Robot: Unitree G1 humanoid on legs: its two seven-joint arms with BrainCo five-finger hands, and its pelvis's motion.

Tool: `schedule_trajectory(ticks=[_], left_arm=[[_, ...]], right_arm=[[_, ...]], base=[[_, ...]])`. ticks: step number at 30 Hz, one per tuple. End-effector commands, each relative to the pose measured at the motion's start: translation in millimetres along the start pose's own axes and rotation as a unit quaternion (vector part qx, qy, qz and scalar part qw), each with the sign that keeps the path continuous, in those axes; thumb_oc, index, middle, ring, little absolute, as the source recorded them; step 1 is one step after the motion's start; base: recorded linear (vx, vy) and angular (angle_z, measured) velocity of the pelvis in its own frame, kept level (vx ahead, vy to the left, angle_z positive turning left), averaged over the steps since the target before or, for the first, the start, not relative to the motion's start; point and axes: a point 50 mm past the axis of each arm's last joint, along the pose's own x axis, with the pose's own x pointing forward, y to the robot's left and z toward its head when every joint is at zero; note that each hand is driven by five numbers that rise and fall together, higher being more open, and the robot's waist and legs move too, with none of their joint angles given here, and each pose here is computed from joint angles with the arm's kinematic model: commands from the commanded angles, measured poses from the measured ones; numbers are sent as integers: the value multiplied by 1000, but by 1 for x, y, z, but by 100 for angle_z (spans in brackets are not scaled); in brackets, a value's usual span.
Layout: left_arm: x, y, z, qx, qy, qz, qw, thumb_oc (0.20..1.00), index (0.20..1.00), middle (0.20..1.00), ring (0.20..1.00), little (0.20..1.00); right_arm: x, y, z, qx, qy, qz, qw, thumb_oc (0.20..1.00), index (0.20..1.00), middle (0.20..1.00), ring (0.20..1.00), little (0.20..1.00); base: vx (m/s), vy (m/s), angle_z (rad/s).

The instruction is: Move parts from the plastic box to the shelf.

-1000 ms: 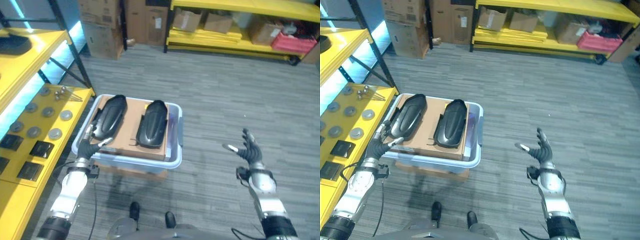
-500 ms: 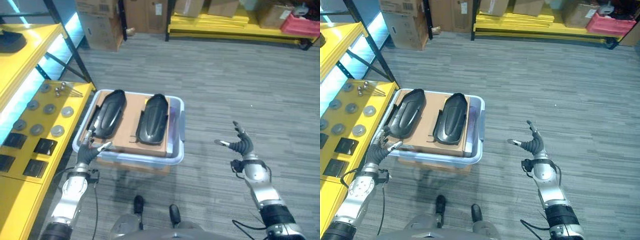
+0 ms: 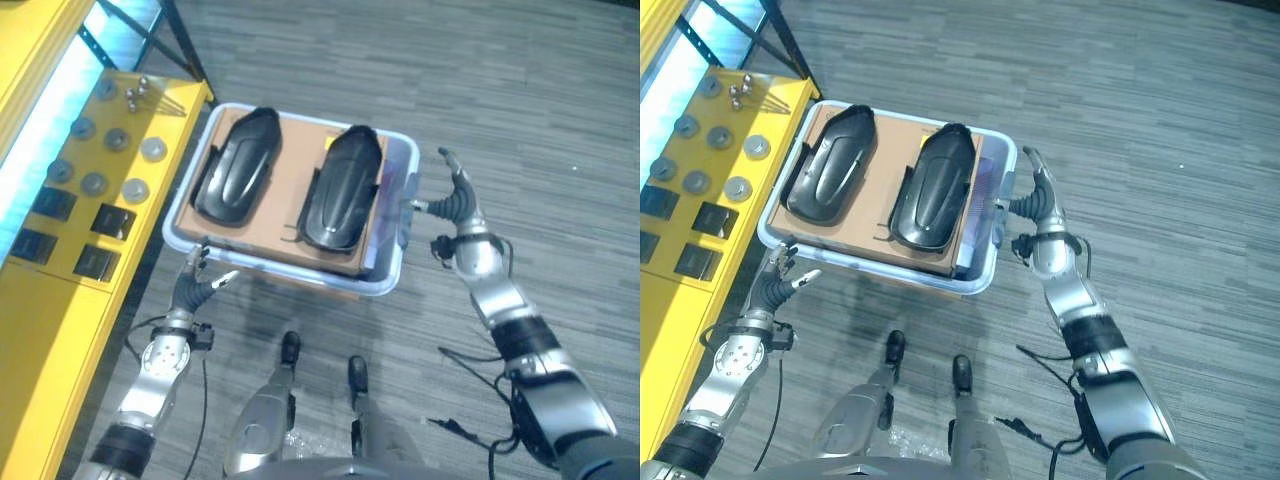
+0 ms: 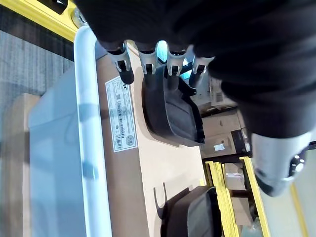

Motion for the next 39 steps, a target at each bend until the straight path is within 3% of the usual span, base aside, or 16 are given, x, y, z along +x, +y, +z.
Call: schedule_trajectory(ticks=[1,26,39], left_arm=[[12,6,26,-10,-75,15,997,1000,1000,1000,1000,1000],[29,-2,40,-25,-103,18,994,1000,1000,1000,1000,1000],[32,-3,40,-28,-99,38,994,1000,1000,1000,1000,1000]], right_arm=[[20,-26,22,-33,-52,-54,997,1000,1000,1000,1000,1000],[57,-16,27,-88,-9,-13,996,1000,1000,1000,1000,1000],[53,-31,68,-66,-99,-118,986,1000,1000,1000,1000,1000]], base=[[-2,25,5],[-2,3,3],[-2,2,3]])
